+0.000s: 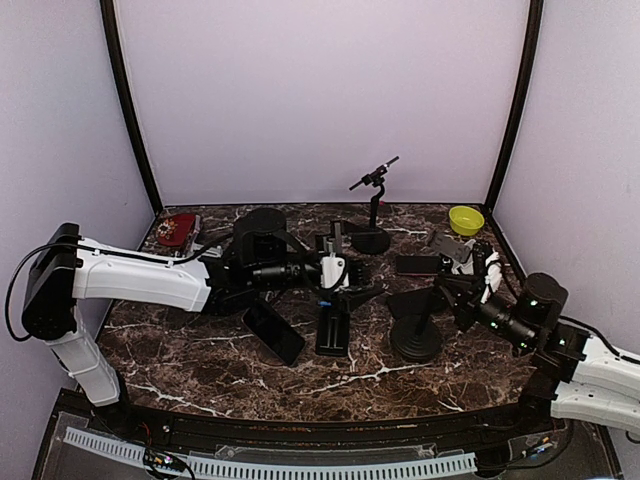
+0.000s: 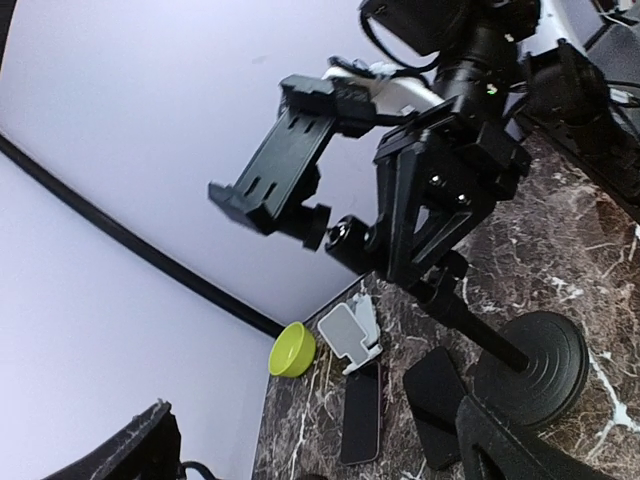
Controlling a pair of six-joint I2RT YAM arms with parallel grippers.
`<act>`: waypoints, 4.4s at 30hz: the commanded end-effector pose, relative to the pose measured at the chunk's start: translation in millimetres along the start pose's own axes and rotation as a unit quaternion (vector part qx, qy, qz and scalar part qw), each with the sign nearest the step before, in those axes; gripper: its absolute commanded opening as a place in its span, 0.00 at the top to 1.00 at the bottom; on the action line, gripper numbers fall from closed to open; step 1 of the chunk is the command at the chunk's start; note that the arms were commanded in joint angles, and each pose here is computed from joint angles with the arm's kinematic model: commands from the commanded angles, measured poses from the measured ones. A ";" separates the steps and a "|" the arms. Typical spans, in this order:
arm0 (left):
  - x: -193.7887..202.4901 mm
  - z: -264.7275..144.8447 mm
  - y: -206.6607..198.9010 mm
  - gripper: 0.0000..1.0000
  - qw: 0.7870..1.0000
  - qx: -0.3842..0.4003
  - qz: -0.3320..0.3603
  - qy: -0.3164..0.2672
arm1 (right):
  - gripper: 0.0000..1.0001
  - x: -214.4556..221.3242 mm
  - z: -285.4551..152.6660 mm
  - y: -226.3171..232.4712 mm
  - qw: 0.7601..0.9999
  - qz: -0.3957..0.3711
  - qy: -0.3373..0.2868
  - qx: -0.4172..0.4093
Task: Remove the phone from the phone stand
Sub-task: Place the phone stand at the corner of the board, then remove the phone from the phone stand.
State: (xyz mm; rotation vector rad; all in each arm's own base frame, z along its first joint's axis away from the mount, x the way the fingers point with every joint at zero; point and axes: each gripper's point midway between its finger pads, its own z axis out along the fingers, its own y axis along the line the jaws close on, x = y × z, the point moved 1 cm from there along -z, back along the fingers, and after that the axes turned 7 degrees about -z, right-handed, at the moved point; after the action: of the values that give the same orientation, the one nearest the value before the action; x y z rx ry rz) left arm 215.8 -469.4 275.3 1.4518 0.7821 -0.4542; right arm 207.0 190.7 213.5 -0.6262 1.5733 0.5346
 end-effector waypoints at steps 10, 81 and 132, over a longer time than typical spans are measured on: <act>0.3 -13.0 79.6 0.01 0.974 -0.157 -0.159 0.040 | 1.00 -64.8 -40.6 -81.7 0.963 0.018 -0.086 0.255; 86.1 -102.8 92.4 0.01 0.851 -0.285 -0.413 0.153 | 0.02 -3.8 -57.0 -210.1 0.906 0.060 -0.050 0.417; 78.9 -107.5 -13.0 0.17 0.891 -0.009 -0.392 0.229 | 0.12 -5.5 10.3 -45.7 0.984 0.156 0.071 0.038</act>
State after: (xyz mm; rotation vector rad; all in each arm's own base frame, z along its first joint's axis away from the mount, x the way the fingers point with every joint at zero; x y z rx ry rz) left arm 252.8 -350.3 211.0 1.0460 1.8459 -0.7467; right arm 241.2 152.5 192.5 -0.3125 1.9177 0.6376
